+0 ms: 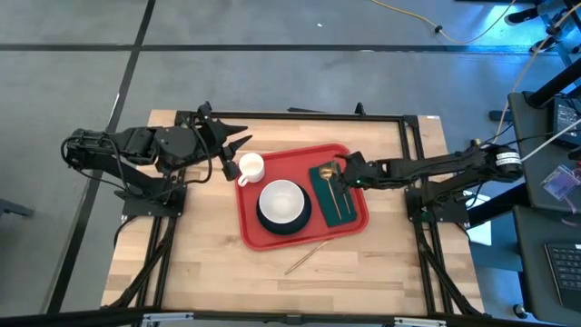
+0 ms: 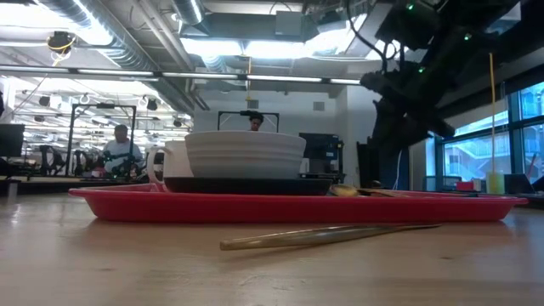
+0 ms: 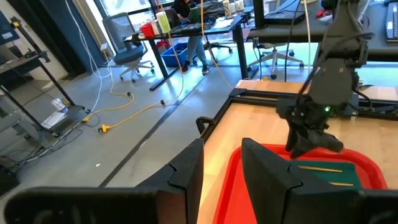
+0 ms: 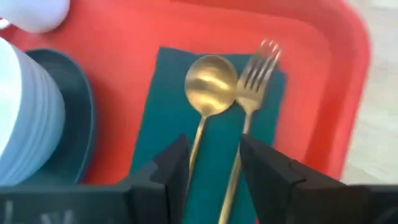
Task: Set up tray
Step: Put the gold fork to the right of the gold spoon on the green napkin on the red tray, then adjust the red tray
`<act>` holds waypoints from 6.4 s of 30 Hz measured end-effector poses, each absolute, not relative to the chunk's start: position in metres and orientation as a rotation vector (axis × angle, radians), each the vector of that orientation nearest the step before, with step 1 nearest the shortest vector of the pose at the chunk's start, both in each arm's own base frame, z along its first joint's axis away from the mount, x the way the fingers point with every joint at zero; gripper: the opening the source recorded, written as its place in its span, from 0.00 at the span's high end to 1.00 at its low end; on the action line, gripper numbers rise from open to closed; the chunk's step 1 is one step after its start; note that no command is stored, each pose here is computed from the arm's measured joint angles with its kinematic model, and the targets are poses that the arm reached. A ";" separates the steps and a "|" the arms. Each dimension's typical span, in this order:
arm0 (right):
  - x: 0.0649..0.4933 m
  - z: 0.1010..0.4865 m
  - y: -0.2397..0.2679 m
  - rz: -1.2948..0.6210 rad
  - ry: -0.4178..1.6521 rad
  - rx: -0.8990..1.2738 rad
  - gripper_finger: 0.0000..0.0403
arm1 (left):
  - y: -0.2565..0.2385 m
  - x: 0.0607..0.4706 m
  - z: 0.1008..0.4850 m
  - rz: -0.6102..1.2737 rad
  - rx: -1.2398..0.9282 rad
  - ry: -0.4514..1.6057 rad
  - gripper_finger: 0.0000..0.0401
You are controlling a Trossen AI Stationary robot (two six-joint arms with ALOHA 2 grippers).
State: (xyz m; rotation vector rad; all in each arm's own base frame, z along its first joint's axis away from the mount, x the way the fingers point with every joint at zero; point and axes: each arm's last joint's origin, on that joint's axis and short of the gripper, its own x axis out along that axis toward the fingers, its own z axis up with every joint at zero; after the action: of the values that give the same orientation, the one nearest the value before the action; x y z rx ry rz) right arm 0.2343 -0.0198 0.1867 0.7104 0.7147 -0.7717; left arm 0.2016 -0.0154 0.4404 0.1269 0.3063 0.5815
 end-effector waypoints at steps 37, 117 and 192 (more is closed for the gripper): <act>0.248 0.135 -0.024 -0.897 0.898 0.795 0.62 | -0.015 0.202 0.440 0.582 0.118 0.304 0.75; 0.255 0.147 -0.021 -0.905 1.081 0.837 0.62 | -0.011 0.202 0.440 0.605 0.135 0.313 0.75; 0.202 0.139 0.016 -1.013 1.264 0.824 0.99 | -0.013 0.205 0.418 0.602 -0.021 0.456 0.75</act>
State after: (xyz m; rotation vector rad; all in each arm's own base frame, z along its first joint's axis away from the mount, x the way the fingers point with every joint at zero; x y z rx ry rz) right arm 0.2019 0.0156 0.1389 0.8238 1.2636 -1.0127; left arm 0.2054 -0.0126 0.4180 -0.0211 0.4557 0.6020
